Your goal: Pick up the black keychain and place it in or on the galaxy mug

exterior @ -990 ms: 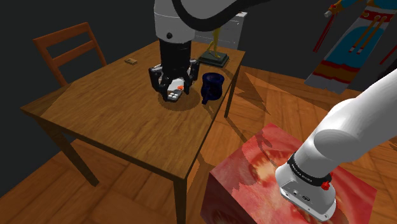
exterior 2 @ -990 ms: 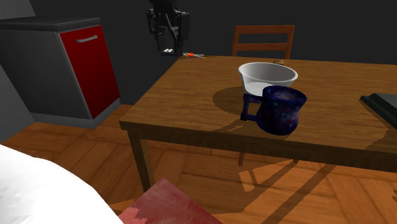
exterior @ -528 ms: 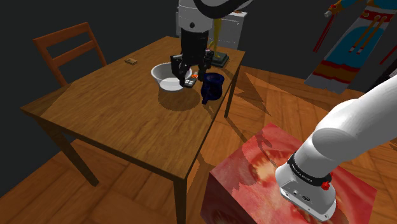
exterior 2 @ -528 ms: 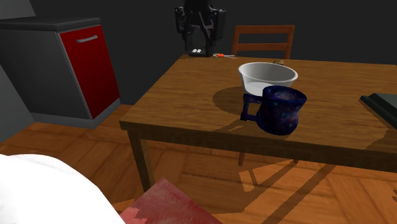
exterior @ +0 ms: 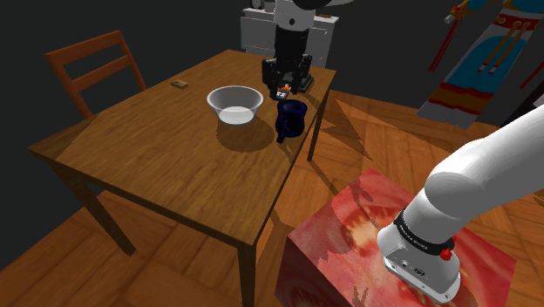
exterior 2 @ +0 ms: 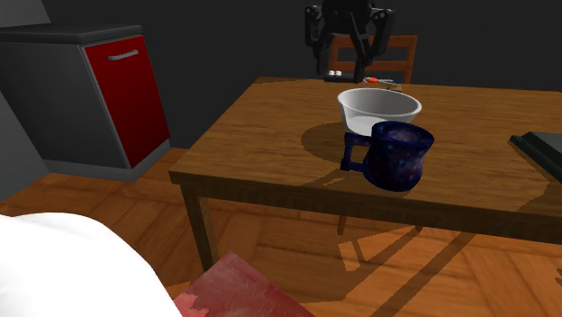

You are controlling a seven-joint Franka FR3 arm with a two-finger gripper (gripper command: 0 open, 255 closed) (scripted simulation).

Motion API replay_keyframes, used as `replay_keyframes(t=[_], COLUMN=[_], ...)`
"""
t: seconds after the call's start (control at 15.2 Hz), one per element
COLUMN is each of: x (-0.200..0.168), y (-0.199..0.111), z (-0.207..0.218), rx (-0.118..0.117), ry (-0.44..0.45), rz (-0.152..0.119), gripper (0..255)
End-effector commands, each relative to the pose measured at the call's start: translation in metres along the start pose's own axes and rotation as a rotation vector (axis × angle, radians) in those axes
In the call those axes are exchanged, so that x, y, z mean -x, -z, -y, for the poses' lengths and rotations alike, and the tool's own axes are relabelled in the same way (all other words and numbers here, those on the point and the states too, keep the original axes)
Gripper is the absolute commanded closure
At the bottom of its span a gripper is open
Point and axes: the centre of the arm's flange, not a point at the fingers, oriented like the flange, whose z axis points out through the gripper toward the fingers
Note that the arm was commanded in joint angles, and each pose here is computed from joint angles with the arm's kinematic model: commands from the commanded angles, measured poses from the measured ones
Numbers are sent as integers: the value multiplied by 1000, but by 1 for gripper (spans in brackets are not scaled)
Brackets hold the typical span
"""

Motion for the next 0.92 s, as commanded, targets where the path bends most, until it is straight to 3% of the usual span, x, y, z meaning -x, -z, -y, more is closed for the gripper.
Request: replay_keyframes(t=[0.0,0.2,0.86], x=[-10,-26,-25], y=[1,3,-50], z=[-24,-60,-61], rx=[0,0,0], ry=[1,1,1], rz=[0,0,0], gripper=[255,255,255])
